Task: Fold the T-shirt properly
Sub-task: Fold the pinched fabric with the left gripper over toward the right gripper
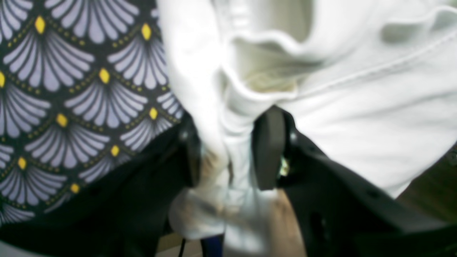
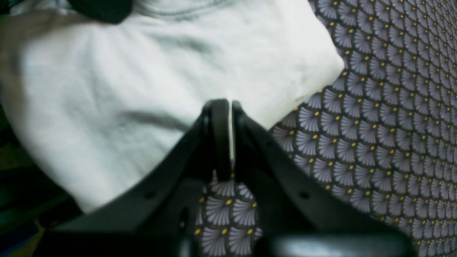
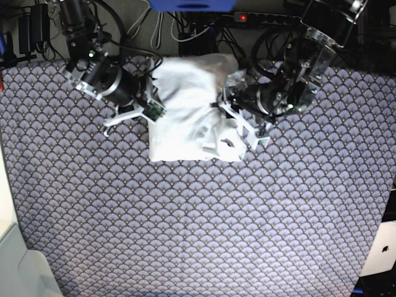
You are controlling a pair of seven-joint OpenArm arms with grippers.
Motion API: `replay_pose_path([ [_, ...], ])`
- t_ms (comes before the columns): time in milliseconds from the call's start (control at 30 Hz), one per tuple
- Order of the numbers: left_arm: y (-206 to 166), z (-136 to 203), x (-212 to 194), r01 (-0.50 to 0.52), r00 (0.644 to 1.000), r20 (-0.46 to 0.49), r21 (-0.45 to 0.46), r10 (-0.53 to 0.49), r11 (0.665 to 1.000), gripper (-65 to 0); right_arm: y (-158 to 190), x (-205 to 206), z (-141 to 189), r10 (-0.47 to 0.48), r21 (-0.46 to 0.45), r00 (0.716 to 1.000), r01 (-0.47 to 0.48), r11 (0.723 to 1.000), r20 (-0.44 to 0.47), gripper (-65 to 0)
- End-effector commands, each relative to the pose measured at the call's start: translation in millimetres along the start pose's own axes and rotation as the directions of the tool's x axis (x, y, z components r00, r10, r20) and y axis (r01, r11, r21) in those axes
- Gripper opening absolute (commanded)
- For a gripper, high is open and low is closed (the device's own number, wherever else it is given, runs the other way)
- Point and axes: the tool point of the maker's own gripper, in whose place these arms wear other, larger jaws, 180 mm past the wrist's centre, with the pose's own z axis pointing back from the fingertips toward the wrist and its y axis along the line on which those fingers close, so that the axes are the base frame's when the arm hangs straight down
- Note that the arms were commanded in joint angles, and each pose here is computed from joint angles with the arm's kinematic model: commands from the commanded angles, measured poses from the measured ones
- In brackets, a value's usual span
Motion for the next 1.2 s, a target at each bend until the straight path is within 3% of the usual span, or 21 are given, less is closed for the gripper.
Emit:
replay_pose_path([
  [0, -5.2, -0.2, -4.4, -0.001, 1.000, -0.023, -0.018, 0.001, 1.000, -44.4, -4.7, 9.8, 2.9, 0.002, -0.013, 0.999, -0.002, 1.000, 0.041, -65.0],
  [167, -4.6, 1.2, -1.2, 0.000, 1.000, -0.014, -0.017, 0.000, 1.000, -54.8, -4.7, 8.2, 2.7, 0.003, -0.012, 0.999, -0.002, 1.000, 0.036, -65.0],
  [267, -5.8, 3.0, 8.2, 0.009, 1.000, 0.005, -0.015, -0.009, 1.000, -65.0, -2.4, 1.8, -0.9, -0.009, -0.001, 1.000, 0.009, 1.000, 0.020, -65.0],
  [633, -15.7, 18.0, 52.2, 0.066, 0.994, 0.093, -0.014, -0.065, 0.998, -64.8, 3.0, -9.1, -3.5, -0.022, 0.016, 1.000, 0.022, 1.000, -0.004, -65.0],
  [767, -29.6, 17.9, 60.7, 0.160, 0.985, 0.064, 0.002, -0.159, 0.987, -64.8, -6.7, -14.4, 0.0, -0.022, -0.008, 1.000, 0.022, 1.000, -0.017, -65.0],
  [867, -41.1, 14.1, 66.9, 0.297, 0.950, 0.075, 0.072, -0.302, 0.952, -64.8, -13.5, -17.5, 2.1, -0.032, -0.028, 0.999, 0.031, 0.999, -0.022, -65.0],
  [1000, -67.2, 6.1, 70.7, 0.479, 0.864, 0.092, 0.157, -0.495, 0.864, -64.8, -15.0, -19.1, 2.9, -0.030, -0.031, 0.999, 0.029, 0.999, -0.026, -65.0],
  [1167, -71.2, -8.5, 75.9, 0.598, 0.773, 0.043, 0.283, -0.633, 0.749, -64.8, -36.4, -31.5, 11.7, -0.054, -0.093, 0.997, 0.050, 0.994, -0.050, -65.0],
])
